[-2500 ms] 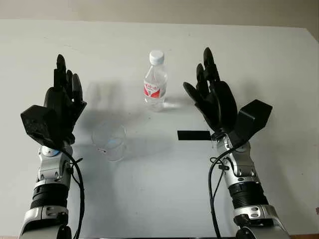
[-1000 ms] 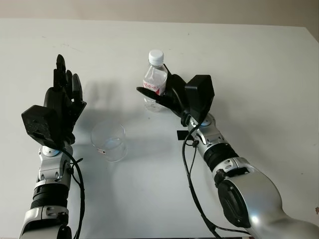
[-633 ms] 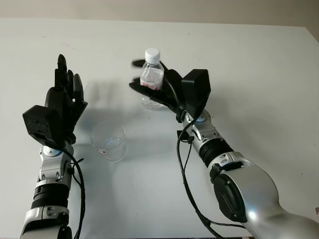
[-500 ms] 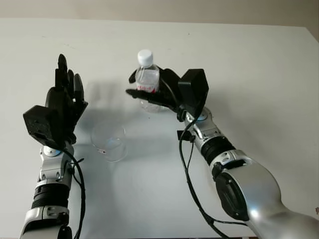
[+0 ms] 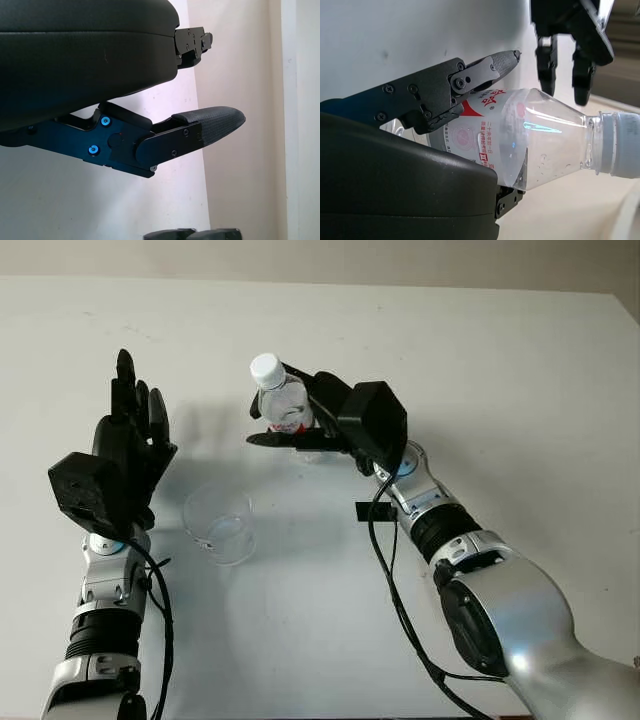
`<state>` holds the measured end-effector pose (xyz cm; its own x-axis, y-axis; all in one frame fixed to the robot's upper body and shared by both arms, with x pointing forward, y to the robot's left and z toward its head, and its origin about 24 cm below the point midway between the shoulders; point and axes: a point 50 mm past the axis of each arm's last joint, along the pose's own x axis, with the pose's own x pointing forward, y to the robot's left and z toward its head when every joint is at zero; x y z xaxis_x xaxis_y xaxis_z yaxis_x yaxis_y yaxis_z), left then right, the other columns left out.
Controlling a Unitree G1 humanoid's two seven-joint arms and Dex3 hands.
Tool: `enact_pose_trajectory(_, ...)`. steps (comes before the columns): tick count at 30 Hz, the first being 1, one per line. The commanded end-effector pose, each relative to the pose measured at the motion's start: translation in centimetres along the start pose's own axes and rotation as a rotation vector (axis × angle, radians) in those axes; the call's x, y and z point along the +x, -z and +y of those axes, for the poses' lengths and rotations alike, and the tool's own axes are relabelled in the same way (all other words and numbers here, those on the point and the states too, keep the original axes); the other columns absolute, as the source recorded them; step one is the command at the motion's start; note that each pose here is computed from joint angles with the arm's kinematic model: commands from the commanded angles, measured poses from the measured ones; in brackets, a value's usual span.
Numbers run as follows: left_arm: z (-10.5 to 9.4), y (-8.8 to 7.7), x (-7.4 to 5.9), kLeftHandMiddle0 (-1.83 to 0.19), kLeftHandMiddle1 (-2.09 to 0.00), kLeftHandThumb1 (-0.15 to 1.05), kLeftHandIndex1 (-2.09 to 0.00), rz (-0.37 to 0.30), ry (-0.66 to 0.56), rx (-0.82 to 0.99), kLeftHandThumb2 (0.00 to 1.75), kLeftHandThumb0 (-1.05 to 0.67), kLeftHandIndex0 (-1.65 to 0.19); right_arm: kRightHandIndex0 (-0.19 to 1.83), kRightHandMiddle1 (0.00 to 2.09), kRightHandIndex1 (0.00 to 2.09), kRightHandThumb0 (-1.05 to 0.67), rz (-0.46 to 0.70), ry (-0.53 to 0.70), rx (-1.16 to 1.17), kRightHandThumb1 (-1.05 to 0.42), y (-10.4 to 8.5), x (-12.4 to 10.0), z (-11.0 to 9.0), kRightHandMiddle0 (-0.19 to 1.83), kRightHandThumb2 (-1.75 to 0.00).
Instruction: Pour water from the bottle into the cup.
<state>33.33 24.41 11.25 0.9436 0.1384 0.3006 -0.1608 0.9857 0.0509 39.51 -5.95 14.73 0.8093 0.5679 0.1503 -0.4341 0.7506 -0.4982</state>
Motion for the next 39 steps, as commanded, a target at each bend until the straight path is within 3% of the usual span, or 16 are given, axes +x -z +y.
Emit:
enact_pose_trajectory(1,0.0,-0.2,0.1,0.09,-0.06,1.05,-0.06,-0.011,0.0,0.005,0.69,-0.71,0.13,0.97,2.09,2.09,-0.14,-0.072,0.032,-0.062,-1.05,-1.2,0.1,-1.0,0.86,-0.17)
enact_pose_trajectory(8,-0.1,-0.3,0.3,0.08,-0.06,1.05,-0.06,-0.014,-0.005,0.002,0.67,-0.72,0.12,0.95,2.09,2.09,-0.12,-0.23,0.111,-0.315,-1.05,-3.7,0.0,-2.4,0.82,-0.18)
enact_pose_trajectory(15,-0.2,-0.3,0.4,0.1,-0.05,1.05,-0.05,-0.011,0.001,0.001,0.67,-0.72,0.13,1.03,2.09,2.09,-0.11,-0.425,0.14,-0.601,-1.01,-5.4,-0.8,-1.7,0.77,-0.14)
enact_pose_trajectory(20,-0.3,-0.4,0.4,0.11,-0.05,1.05,-0.05,-0.016,0.009,0.012,0.67,-0.72,0.14,1.03,2.09,2.09,-0.13,-0.558,0.121,-0.816,-0.97,-5.8,-1.0,0.1,0.76,-0.13)
enact_pose_trajectory(27,-0.3,-0.5,0.5,0.11,-0.05,1.05,-0.05,-0.024,0.003,0.022,0.67,-0.73,0.14,1.02,2.09,2.09,-0.18,-0.613,0.097,-0.953,-0.96,-5.4,-0.6,2.0,0.7,-0.15)
enact_pose_trajectory(33,-0.3,-0.5,0.6,0.12,-0.05,1.05,-0.05,-0.018,0.002,0.021,0.68,-0.74,0.14,1.04,2.09,2.09,-0.23,-0.644,0.077,-1.026,-1.0,-5.2,-0.4,2.7,0.69,-0.17)
enact_pose_trajectory(39,-0.4,-0.4,0.6,0.12,-0.05,1.05,-0.05,-0.017,0.004,0.016,0.67,-0.74,0.14,1.09,2.09,2.09,-0.34,-0.767,0.135,-1.183,-1.02,-5.7,-0.5,3.1,0.75,-0.11)
